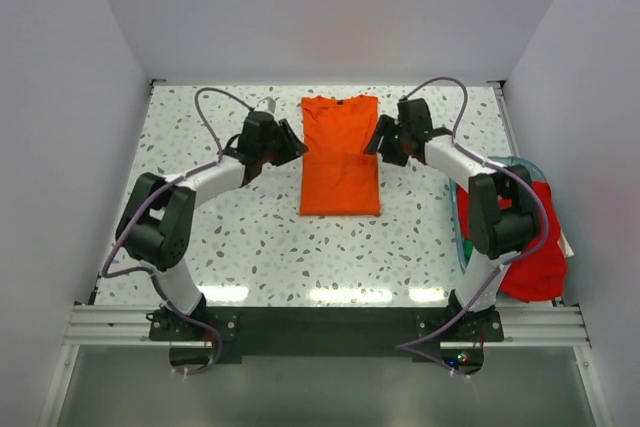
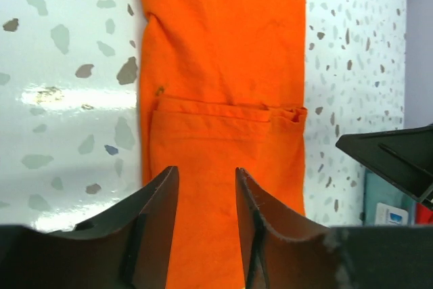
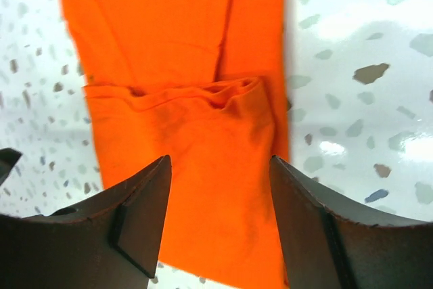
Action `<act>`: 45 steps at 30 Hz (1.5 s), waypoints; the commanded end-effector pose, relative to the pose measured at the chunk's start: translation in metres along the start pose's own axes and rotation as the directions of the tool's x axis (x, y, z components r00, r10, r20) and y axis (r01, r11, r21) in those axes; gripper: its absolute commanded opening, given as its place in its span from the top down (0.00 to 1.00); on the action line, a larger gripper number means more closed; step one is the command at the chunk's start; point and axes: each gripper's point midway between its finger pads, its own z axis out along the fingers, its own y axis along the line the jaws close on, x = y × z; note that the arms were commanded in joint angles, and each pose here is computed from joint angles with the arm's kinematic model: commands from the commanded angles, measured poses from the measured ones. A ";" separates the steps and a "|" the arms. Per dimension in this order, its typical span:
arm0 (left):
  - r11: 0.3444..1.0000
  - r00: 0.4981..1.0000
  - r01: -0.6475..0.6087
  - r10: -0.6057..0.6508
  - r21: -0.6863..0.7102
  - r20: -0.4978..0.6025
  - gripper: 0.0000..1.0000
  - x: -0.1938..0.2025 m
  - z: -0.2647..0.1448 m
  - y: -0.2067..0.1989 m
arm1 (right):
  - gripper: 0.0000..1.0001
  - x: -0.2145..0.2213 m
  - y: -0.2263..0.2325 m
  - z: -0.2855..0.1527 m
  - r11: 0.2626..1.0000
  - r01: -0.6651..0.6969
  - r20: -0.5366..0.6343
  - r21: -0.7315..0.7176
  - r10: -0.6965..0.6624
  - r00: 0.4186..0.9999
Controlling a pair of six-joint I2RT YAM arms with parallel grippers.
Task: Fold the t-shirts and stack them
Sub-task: Fold the tshirt
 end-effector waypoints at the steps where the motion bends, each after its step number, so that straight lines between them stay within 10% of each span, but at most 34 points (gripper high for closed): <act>1: 0.994 0.998 -0.061 0.058 0.086 0.032 0.63 0.000 -0.015 -0.032 | 0.37 0.001 0.037 -0.030 0.992 0.082 0.057 -0.093 -0.077 0.995; 8: 0.986 0.993 -0.091 0.100 0.143 -0.059 0.93 0.029 0.016 -0.058 | 0.52 0.021 0.057 -0.003 0.985 0.103 -0.013 -0.135 -0.106 0.994; 27: 1.000 0.986 0.003 -0.002 0.010 -0.165 0.91 0.045 0.078 0.027 | 0.62 0.013 -0.020 0.068 0.987 -0.137 -0.172 -0.083 0.121 0.978; 45: 0.988 0.996 -0.053 0.062 0.148 -0.059 0.73 -0.012 0.047 -0.028 | 0.56 -0.007 0.004 -0.018 0.962 -0.161 -0.042 -0.219 0.156 0.987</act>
